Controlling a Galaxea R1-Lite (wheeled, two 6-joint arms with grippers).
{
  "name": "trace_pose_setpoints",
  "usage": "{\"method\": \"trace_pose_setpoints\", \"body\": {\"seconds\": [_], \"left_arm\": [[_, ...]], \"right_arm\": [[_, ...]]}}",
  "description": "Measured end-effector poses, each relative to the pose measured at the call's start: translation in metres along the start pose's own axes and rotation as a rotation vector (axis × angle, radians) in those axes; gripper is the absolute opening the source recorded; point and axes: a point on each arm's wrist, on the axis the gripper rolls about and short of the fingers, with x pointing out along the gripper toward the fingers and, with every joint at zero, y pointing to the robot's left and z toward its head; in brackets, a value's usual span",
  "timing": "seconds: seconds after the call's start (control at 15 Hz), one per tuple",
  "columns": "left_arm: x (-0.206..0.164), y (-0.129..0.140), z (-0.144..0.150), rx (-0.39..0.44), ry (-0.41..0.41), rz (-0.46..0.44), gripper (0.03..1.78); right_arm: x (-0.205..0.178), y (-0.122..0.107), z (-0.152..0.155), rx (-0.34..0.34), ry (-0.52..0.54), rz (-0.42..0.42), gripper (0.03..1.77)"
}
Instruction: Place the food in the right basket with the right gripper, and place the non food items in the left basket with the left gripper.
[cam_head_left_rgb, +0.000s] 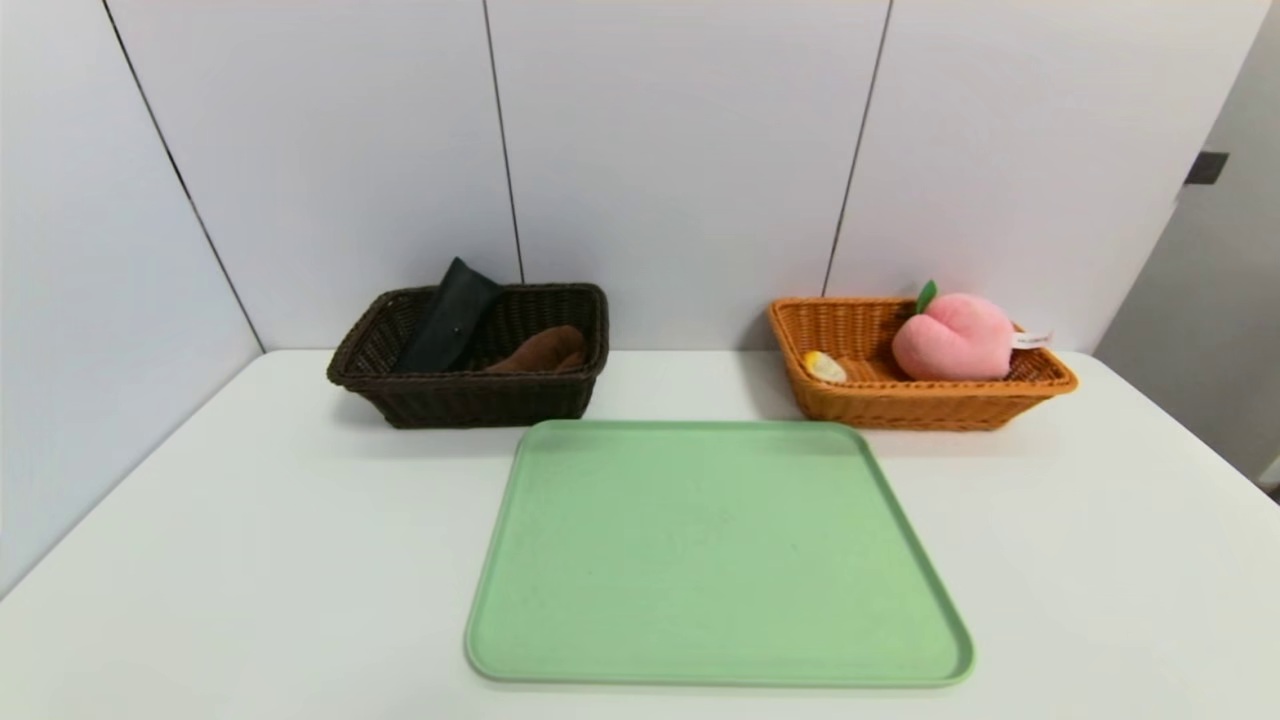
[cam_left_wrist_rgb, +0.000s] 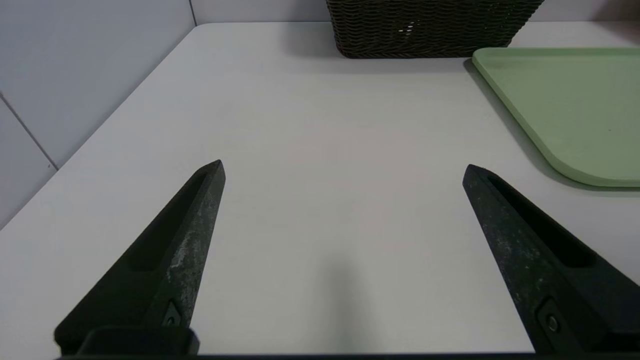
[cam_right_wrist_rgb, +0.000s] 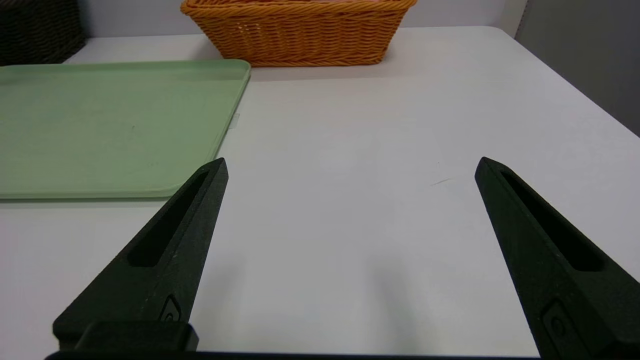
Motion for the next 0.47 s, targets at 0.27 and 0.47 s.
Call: {"method": "trace_pose_setpoints", "body": {"seconds": [0.27, 0.47], "left_arm": [[0.0000, 0.0000, 0.0000, 0.001, 0.000, 0.000, 1.69], [0.0000, 0.0000, 0.0000, 0.001, 0.000, -0.001, 1.69]], "right_arm": [[-0.0002, 0.0000, 0.0002, -0.005, 0.004, 0.000, 1.71], [-0.0001, 0.0000, 0.0003, -0.005, 0.000, 0.000, 1.71]]}}
